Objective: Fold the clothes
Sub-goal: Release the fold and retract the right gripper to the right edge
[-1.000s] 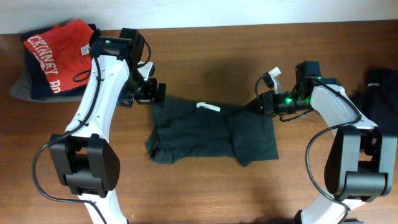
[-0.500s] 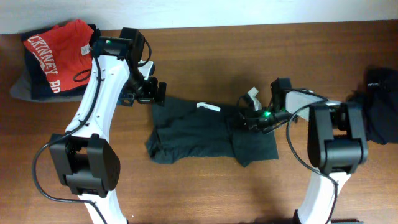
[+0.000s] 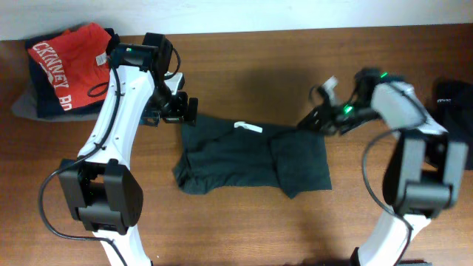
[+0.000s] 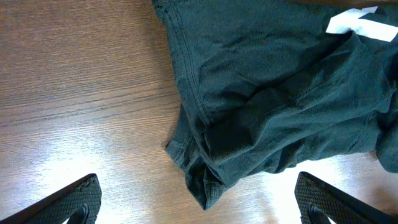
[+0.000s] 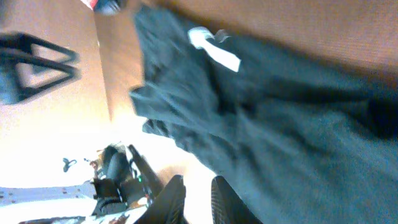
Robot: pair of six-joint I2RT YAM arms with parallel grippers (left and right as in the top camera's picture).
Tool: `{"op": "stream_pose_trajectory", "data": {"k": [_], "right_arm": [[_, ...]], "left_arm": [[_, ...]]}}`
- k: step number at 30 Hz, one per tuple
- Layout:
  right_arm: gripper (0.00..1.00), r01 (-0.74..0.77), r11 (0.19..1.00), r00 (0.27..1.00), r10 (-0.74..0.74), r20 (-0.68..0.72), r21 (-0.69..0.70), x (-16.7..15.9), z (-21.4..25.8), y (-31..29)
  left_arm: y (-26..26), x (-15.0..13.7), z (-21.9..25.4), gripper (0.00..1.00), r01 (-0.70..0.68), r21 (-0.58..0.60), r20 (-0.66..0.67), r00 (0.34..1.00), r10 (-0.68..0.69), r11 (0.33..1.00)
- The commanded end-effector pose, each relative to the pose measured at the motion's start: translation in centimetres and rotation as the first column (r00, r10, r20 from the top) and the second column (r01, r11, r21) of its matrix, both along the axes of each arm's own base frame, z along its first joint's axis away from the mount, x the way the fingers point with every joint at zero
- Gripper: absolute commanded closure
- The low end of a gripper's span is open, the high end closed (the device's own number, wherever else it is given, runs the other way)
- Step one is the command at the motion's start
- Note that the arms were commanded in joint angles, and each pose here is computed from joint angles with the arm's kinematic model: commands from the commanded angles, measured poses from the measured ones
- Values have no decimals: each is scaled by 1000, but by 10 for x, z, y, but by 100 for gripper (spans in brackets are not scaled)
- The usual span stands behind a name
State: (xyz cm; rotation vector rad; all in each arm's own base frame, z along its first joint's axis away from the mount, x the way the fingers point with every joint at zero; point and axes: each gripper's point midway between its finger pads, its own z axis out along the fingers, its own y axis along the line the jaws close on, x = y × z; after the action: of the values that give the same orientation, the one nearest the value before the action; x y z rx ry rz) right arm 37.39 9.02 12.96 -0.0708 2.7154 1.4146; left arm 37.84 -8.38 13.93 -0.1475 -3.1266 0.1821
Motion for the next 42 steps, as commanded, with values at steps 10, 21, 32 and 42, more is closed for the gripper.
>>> {"op": "stream_pose_trajectory", "data": {"k": [10,21,32,42], "right_arm": [[20,103,944,946,4,324,-313,-37,143,-27],[1,180,910,922,-24,386,-372,-83,180,-32],[1,110,920,977,-31,209,-376,-121,168,-27],[1,127,922,977,-53,205,-365,-126,173,-25]], "left_arm": [[-3,8,2,1,2,-7,42,999,-1,1000],[-3,10,2,1,2,-7,48,999,-1,1000],[-3,10,2,1,2,-7,48,999,-1,1000],[-3,10,2,1,2,-8,48,999,-1,1000]]}}
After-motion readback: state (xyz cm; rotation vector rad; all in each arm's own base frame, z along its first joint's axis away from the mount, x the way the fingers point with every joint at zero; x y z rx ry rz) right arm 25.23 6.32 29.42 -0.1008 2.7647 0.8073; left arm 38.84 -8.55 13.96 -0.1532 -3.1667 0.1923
